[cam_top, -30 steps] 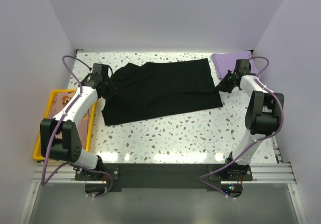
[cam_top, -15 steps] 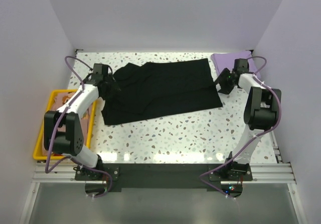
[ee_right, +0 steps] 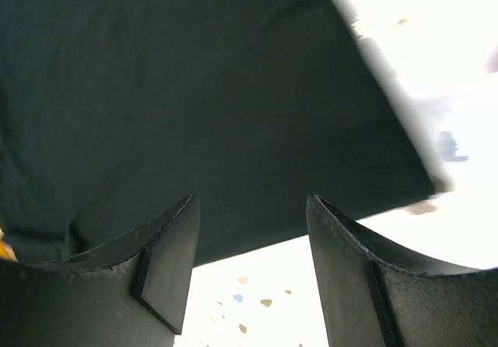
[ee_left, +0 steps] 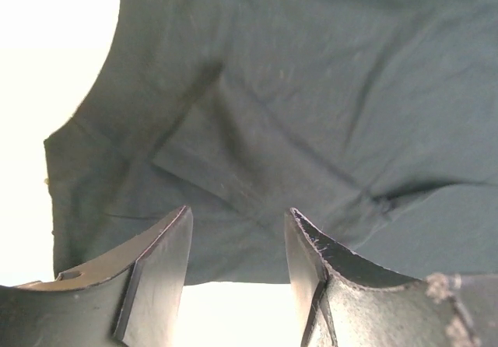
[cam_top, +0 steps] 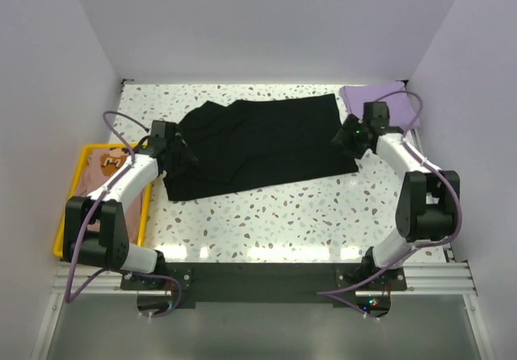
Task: Fold and stack the t-shirts
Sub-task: Fold the tshirt
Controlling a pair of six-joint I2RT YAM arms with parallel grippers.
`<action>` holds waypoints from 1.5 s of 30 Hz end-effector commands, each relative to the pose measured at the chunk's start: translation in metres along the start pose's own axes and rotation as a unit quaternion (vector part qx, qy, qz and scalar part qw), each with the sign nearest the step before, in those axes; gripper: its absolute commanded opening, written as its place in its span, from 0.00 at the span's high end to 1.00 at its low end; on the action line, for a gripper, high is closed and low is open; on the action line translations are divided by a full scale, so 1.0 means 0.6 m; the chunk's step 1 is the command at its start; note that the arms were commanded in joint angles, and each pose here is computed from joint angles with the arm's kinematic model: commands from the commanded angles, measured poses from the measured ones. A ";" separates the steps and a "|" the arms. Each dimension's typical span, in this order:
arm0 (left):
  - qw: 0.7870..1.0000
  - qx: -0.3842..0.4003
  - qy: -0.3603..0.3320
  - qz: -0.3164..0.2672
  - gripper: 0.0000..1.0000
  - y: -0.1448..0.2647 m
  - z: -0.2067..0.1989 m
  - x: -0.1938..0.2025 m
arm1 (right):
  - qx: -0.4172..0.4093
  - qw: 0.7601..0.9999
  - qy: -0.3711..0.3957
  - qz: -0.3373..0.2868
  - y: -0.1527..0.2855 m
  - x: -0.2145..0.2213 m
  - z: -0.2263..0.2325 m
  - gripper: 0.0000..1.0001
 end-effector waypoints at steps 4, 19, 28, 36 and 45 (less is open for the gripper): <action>0.999 0.033 -0.004 0.018 0.46 -0.033 -0.037 0.031 | -0.062 0.992 0.110 0.025 -0.015 0.132 0.130 0.41; 0.999 0.048 -0.010 -0.001 0.48 -0.015 -0.025 -0.011 | -0.184 0.949 0.224 0.119 -0.052 0.409 0.315 0.42; 0.997 0.070 -0.010 -0.029 0.48 0.029 -0.026 -0.038 | -0.214 0.951 0.173 0.140 -0.075 0.487 0.334 0.43; 0.997 0.076 -0.014 -0.028 0.48 0.030 -0.025 -0.037 | -0.216 0.956 0.143 0.139 -0.098 0.496 0.348 0.67; 0.997 0.076 -0.025 -0.022 0.49 0.023 -0.022 -0.034 | -0.216 0.962 0.101 0.130 -0.105 0.471 0.374 0.98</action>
Point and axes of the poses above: each gripper's point midway between its finger pads, its own y axis back along the fingers, its own z axis along the line the jaws close on, x = y × z, the point moved 7 cm from there along y, back along the fingers, and after that the axes turned 8 degrees about -y, right-handed, at the moved point
